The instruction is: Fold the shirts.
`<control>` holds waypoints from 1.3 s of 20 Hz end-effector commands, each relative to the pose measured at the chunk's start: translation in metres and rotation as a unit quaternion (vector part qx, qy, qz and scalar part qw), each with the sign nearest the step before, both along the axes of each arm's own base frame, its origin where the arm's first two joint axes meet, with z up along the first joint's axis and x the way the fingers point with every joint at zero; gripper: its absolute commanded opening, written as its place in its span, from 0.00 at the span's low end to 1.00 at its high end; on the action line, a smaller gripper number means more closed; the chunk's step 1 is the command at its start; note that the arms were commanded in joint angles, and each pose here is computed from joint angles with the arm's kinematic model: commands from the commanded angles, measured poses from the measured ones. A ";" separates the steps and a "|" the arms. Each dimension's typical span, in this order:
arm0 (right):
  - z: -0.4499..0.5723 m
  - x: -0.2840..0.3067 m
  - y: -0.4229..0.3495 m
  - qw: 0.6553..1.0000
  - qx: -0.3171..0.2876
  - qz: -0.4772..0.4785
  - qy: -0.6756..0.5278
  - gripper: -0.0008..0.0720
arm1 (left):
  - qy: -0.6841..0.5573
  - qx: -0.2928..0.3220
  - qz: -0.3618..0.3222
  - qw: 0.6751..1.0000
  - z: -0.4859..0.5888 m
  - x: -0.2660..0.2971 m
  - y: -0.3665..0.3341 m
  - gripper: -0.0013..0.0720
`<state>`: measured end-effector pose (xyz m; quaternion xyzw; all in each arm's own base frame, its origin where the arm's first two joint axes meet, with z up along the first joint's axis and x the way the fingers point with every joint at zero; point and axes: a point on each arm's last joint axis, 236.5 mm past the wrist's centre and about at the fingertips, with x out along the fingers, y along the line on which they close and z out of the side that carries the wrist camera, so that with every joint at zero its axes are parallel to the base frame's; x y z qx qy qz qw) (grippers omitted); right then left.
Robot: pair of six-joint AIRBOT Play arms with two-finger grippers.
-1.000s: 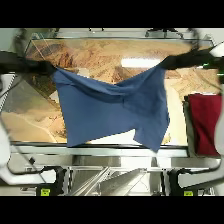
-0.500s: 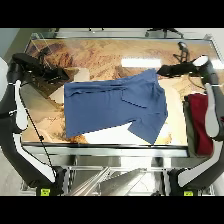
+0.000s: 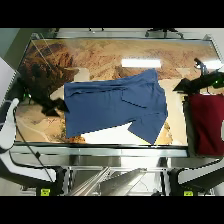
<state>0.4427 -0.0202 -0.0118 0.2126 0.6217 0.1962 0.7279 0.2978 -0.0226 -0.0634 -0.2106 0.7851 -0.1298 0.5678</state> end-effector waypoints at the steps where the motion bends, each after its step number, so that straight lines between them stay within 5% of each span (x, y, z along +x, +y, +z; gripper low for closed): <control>1: -0.029 -0.036 0.001 0.998 0.024 0.007 0.057 0.54 | 0.035 0.023 0.014 0.999 -0.027 -0.071 -0.007 0.95; 4: -0.045 -0.037 0.005 0.998 0.021 0.003 0.058 0.54 | 0.011 0.040 0.038 0.998 -0.048 -0.086 -0.010 0.95; 9: -0.048 -0.035 0.004 0.998 0.020 0.000 0.055 0.54 | -0.049 -0.032 0.084 0.995 -0.056 -0.057 -0.048 0.90; 11: -0.049 -0.034 0.004 0.998 0.020 -0.001 0.055 0.54 | -0.066 -0.036 0.087 0.993 -0.061 -0.046 -0.050 0.62; 13: -0.054 -0.034 0.004 0.998 0.021 -0.003 0.060 0.54 | -0.073 -0.037 0.087 0.993 -0.058 -0.033 -0.046 0.09; 14: -0.058 -0.035 0.006 0.997 0.023 -0.004 0.068 0.54 | -0.080 -0.039 0.085 0.992 -0.052 -0.025 -0.044 0.04; 26: -0.105 -0.056 0.070 0.989 0.008 0.039 0.141 0.50 | -0.139 -0.039 0.069 0.987 -0.010 0.021 -0.030 0.04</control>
